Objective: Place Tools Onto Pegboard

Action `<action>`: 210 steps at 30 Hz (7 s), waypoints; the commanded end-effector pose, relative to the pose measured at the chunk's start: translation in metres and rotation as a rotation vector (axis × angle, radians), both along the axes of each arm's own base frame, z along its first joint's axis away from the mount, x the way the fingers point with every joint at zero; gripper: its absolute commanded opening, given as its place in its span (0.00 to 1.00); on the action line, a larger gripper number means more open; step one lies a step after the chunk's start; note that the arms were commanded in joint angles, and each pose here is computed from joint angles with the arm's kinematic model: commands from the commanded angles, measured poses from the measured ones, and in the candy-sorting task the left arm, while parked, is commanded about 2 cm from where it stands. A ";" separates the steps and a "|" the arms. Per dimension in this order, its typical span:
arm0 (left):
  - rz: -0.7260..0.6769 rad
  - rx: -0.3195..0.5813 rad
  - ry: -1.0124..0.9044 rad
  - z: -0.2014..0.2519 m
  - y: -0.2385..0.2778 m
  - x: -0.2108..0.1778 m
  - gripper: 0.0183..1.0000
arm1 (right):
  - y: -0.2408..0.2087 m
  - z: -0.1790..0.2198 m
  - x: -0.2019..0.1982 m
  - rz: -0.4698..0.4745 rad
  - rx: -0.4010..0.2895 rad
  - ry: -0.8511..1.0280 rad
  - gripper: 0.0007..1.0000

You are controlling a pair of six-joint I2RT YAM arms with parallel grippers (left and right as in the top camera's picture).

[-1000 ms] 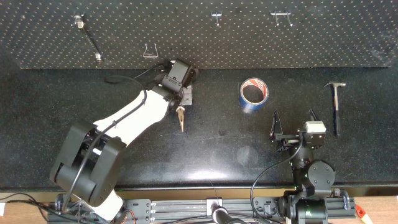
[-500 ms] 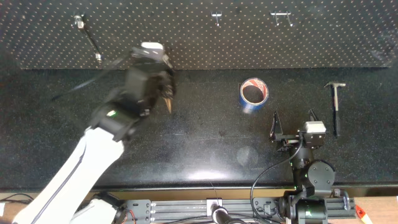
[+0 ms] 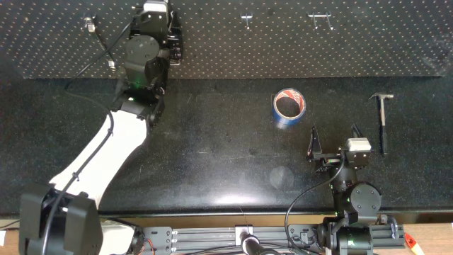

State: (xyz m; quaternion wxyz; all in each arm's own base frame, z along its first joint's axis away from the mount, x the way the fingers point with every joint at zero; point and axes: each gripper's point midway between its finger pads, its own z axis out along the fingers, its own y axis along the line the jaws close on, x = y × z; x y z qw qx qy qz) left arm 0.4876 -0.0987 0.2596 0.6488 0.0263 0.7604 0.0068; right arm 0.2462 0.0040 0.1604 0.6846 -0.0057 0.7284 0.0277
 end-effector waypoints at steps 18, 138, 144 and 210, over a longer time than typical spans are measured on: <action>-0.061 0.063 0.165 -0.044 -0.008 -0.004 0.96 | 0.000 -0.001 0.000 0.001 -0.014 0.001 0.96; 0.076 -0.144 -0.079 -0.104 0.108 -0.242 1.00 | 0.204 0.158 0.133 0.467 -0.209 0.260 0.07; 0.076 -0.144 -0.079 -0.104 0.108 -0.242 1.00 | 0.209 0.110 0.163 0.288 -0.331 0.326 0.07; 0.076 -0.144 -0.079 -0.104 0.108 -0.242 1.00 | -0.191 -0.122 0.018 0.017 -0.074 1.462 0.96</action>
